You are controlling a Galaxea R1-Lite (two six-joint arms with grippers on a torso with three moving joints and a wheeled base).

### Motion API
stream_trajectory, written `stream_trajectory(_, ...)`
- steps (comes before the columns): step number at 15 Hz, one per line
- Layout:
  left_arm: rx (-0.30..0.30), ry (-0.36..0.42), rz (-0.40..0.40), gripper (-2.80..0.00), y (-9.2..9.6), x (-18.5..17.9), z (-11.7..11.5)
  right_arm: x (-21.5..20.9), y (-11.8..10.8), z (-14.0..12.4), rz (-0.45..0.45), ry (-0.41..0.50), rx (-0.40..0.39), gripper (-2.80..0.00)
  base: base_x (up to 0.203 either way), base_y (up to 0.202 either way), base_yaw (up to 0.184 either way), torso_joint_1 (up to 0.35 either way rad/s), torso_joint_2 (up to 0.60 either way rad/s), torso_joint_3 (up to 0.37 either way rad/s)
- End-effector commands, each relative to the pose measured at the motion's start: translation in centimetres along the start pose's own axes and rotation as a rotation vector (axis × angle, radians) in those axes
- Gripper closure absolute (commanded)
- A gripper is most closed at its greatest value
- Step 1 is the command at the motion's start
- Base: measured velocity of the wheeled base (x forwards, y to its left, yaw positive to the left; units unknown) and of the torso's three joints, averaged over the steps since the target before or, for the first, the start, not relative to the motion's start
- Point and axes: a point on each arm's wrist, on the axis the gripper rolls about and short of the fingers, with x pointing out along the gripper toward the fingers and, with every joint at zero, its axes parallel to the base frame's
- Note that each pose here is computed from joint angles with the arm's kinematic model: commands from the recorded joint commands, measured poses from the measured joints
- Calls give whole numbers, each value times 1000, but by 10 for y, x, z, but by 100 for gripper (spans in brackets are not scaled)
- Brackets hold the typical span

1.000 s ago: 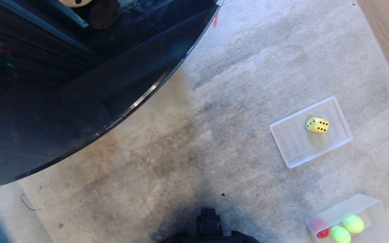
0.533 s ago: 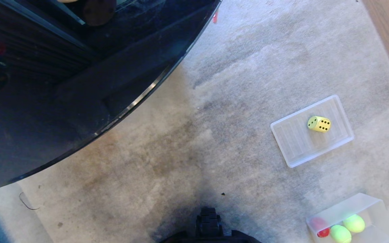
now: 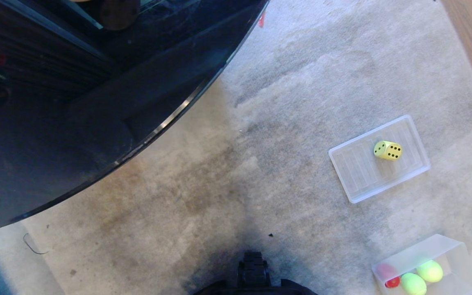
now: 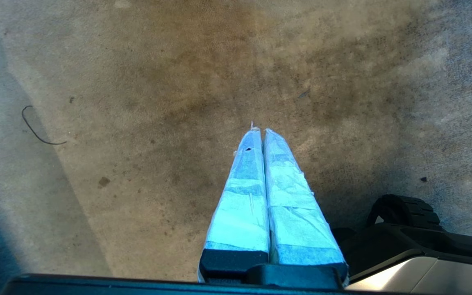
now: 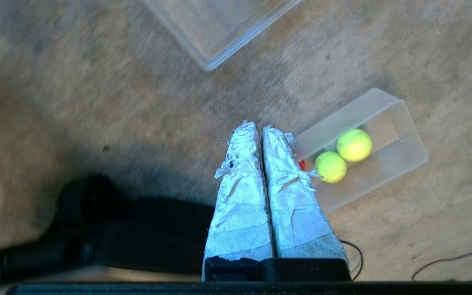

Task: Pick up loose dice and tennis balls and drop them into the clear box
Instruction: Pick up toys out of the box

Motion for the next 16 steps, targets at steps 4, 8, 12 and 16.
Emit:
stream_trajectory(4,-1,0,1,0,0,0,0,152,11,10,-113,166,49,0,0,0,0,0,0,0)
stream_trajectory(8,-1,0,1,0,0,0,0,245,7,12,-149,43,123,0,0,0,0,0,0,0)
stream_trajectory(12,-1,0,1,0,0,0,0,269,5,33,-139,-69,232,-280,0,0,0,0,0,0)
stream_trajectory(16,-1,0,1,0,0,0,0,273,11,41,-99,-92,257,-280,0,0,0,0,0,0)
